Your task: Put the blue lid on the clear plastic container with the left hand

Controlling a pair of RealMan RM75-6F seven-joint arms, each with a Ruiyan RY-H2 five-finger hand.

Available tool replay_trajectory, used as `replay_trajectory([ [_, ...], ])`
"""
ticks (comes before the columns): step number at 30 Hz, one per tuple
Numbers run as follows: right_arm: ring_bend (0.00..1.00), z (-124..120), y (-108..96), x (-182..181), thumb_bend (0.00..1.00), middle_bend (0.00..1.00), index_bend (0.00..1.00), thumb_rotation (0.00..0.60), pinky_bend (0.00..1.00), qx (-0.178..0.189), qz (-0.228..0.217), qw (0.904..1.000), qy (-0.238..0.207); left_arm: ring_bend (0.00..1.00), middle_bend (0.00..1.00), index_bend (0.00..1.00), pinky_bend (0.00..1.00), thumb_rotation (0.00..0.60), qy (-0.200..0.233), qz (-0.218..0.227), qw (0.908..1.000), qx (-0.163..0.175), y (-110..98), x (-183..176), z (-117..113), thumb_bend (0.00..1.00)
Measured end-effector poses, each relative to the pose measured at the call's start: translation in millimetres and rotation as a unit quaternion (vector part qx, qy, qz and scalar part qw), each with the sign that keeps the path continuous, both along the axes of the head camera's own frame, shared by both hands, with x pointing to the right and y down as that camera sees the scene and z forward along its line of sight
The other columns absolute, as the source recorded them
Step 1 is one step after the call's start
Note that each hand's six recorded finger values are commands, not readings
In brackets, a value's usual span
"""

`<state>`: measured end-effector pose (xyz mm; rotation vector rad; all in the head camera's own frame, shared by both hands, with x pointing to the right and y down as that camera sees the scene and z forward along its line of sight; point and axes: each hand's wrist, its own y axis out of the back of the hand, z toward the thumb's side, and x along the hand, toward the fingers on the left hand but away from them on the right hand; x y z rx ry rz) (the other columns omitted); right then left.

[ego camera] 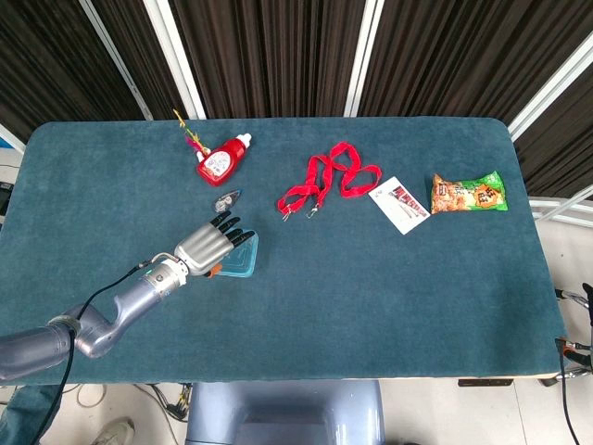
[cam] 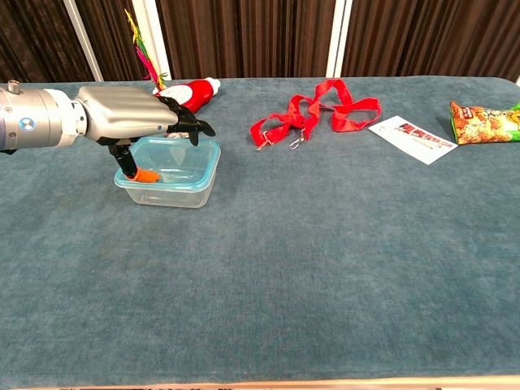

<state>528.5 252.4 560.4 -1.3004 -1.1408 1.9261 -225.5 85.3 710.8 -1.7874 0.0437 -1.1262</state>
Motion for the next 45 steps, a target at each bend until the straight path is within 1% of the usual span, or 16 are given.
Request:
replay_trajectory([
  [9,0.04,0.6,0.2,-0.1,0.31,0.05,0.07,0.6,0.0,-0.001,0.0,1.0,0.0,0.0,0.18,0.02,0.0,0.6,-0.001,-0.006,0.9999,-0.014,2.1,-1.8,2.6,0.22],
  [31,0.04,-0.3,0.2,0.1,0.31,0.05,0.07,0.6,0.0,-0.001,0.0,1.0,0.0,0.0,0.16,0.02,0.0,0.6,-0.004,-0.006,0.9995,-0.032,7.6,-1.1,7.1,0.22],
  [36,0.04,-0.6,0.1,-0.1,0.31,0.05,0.07,0.6,0.0,0.0,0.0,1.0,0.0,0.0,0.16,0.02,0.0,0.6,0.001,-0.01,0.9996,-0.028,5.0,-1.2,4.2,0.22],
  [45,0.04,-0.3,-0.1,-1.3,0.31,0.05,0.07,0.6,0.0,0.0,-0.001,1.0,-0.001,0.0,0.17,0.03,0.0,0.6,0.012,-0.012,0.9998,-0.009,-1.5,-3.3,-9.7,0.22],
])
